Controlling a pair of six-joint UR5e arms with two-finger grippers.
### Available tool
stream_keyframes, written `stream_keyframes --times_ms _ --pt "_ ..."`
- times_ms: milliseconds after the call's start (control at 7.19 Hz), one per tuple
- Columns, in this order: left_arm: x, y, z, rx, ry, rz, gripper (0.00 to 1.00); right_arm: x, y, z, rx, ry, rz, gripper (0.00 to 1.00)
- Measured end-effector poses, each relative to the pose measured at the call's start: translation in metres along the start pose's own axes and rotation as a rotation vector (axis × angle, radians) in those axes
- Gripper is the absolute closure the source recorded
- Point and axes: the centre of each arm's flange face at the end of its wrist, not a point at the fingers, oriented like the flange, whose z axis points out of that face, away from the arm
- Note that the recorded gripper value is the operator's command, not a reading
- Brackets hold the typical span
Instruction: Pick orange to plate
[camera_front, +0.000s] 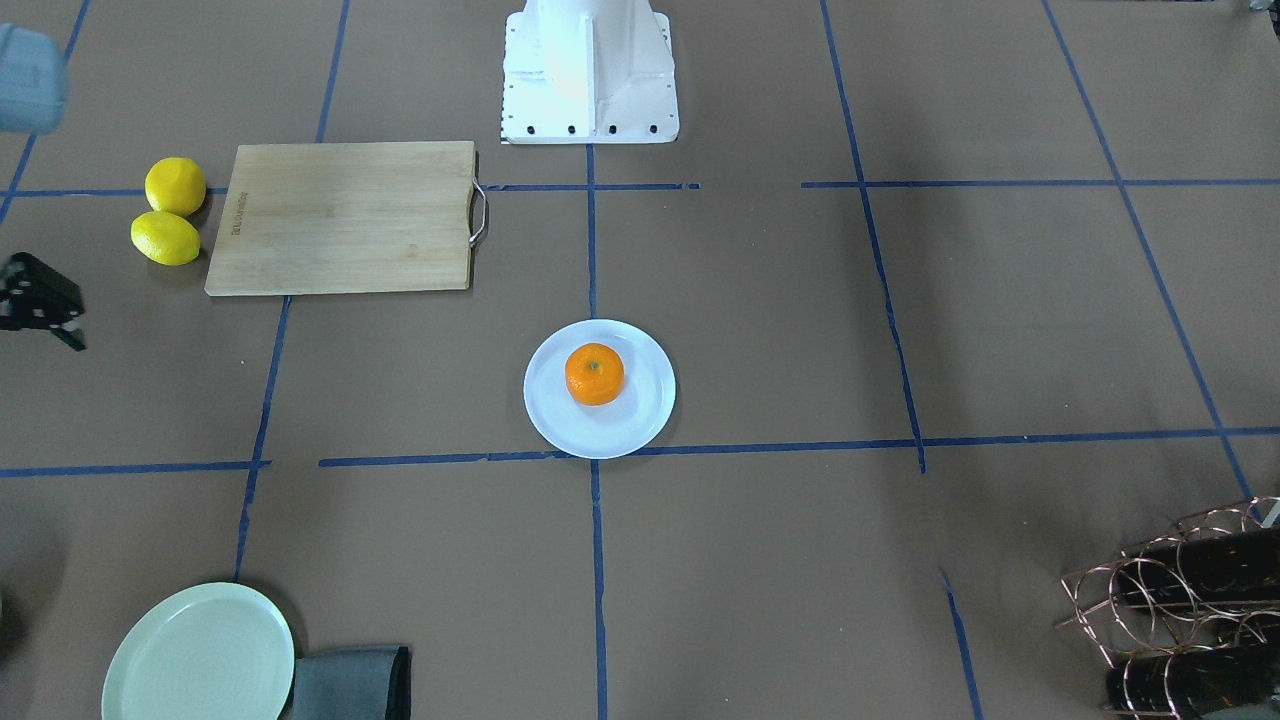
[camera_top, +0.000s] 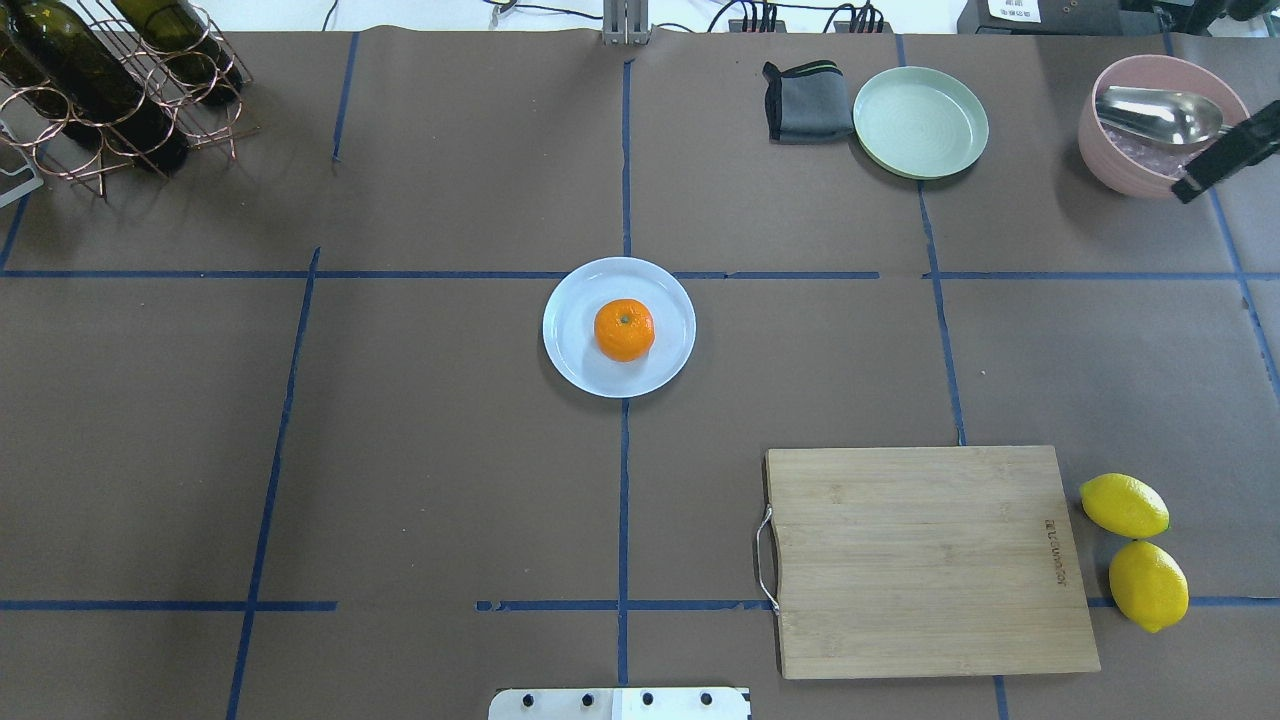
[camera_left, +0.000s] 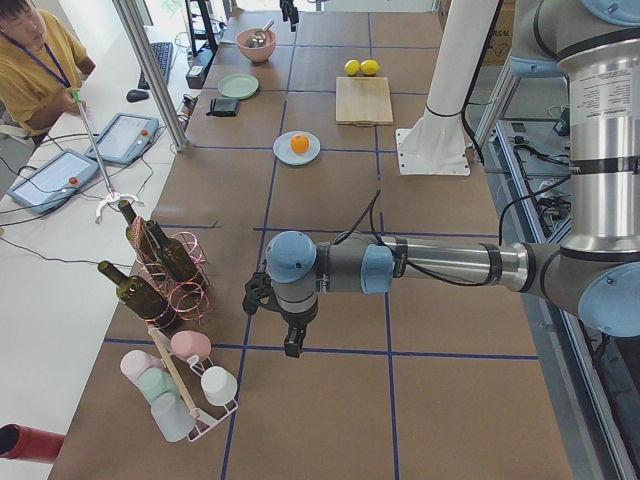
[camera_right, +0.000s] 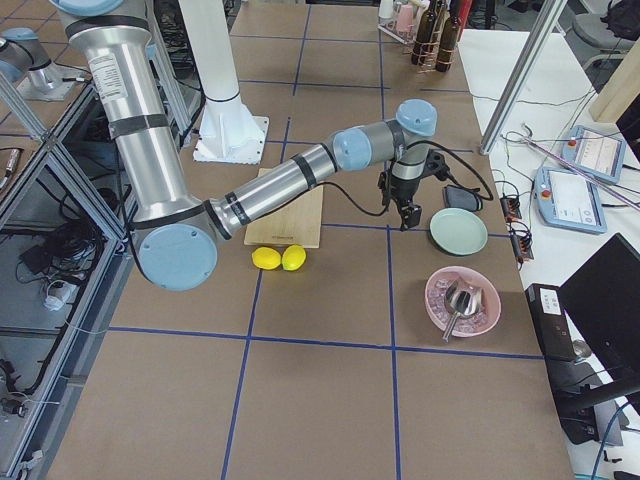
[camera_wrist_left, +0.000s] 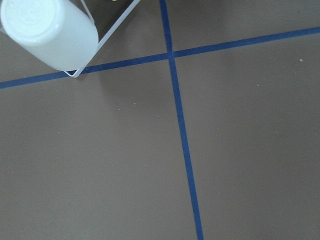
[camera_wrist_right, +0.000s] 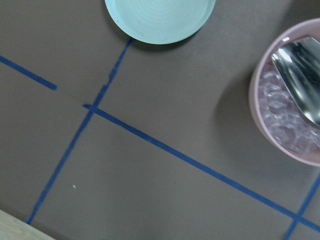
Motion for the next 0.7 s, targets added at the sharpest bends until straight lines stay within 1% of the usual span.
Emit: stream_keyframes --times_ms 139,417,557,696 --pt "0.002 0.000 -0.003 0.006 0.003 0.008 0.00 0.047 0.050 -0.001 -0.007 -0.001 0.057 0.00" --pt "0.006 -0.001 -0.008 0.015 -0.004 0.017 0.00 0.113 0.155 0.018 -0.052 -0.006 0.231 0.00" --pt "0.007 0.001 -0.010 0.017 -0.006 0.017 0.00 0.127 0.200 0.032 -0.073 -0.015 0.293 0.00" --pt "0.007 0.004 -0.010 0.017 -0.007 0.015 0.00 0.132 0.232 0.045 -0.080 -0.020 0.323 0.00"
